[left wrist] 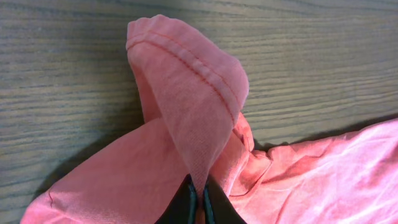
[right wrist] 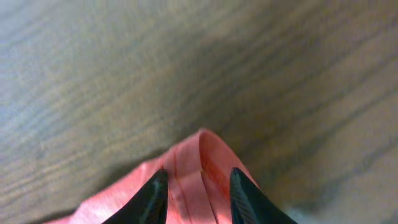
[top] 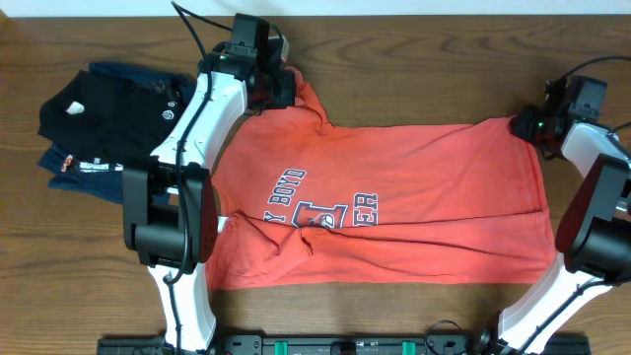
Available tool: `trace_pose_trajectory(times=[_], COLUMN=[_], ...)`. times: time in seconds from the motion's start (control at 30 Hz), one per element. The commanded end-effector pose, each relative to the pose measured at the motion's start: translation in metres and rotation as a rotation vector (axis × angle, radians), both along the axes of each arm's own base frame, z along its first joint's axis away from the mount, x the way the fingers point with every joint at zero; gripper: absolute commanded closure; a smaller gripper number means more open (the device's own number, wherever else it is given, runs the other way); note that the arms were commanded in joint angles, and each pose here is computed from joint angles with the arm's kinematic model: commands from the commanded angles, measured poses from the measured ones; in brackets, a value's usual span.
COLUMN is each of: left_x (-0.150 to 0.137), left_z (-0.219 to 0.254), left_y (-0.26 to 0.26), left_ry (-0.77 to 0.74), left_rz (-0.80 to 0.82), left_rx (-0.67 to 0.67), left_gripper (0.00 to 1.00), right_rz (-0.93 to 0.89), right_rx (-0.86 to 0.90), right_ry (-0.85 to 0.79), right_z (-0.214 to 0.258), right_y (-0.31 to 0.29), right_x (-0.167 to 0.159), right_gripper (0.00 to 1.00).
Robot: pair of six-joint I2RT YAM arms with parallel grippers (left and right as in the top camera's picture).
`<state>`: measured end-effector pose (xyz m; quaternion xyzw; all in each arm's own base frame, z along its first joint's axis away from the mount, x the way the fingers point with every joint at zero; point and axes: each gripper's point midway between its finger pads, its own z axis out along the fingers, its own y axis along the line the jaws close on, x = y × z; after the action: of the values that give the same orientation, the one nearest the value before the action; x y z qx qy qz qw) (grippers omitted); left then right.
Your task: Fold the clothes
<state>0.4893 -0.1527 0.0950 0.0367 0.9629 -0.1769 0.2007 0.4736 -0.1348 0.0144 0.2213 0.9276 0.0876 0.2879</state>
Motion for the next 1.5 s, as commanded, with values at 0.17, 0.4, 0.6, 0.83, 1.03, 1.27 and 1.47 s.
trace_pose_trajectory(times=[0.17,0.4,0.6,0.83,1.03,1.27,1.47], left_x=[0.001,0.000,0.000,0.000,0.000,0.000,0.000], left_z=[0.003,0.003,0.003,0.003,0.003,0.003,0.003], left_y=[-0.002,-0.002,-0.001,-0.001,-0.001,-0.001,-0.001], left_ry=[0.000,0.003,0.005,0.006,0.006,0.006,0.006], left_rz=[0.004,0.004,0.004,0.004,0.004,0.004,0.003], left_rx=[-0.008,-0.007,-0.006,-0.006,-0.006,-0.006,-0.006], left_gripper=[0.94,0.94,0.94,0.94,0.94,0.94,0.94], right_rz=[0.035,0.047,0.023,-0.015,-0.016,-0.012,-0.005], right_rx=[0.009,0.002,-0.025,-0.076,-0.079,-0.079,-0.073], right_ry=[-0.026,-0.013,0.021,0.064,0.062,0.040,0.028], right_z=[0.005,0.002,-0.004,-0.010,-0.010,-0.007,-0.006], right_y=[0.016,0.023,0.017,0.007,0.006,0.006,0.008], right_x=[0.012,0.013,0.007,0.000,0.000,0.005,0.007], right_gripper=[0.67,0.68,0.84,0.82,0.82,0.80,0.79])
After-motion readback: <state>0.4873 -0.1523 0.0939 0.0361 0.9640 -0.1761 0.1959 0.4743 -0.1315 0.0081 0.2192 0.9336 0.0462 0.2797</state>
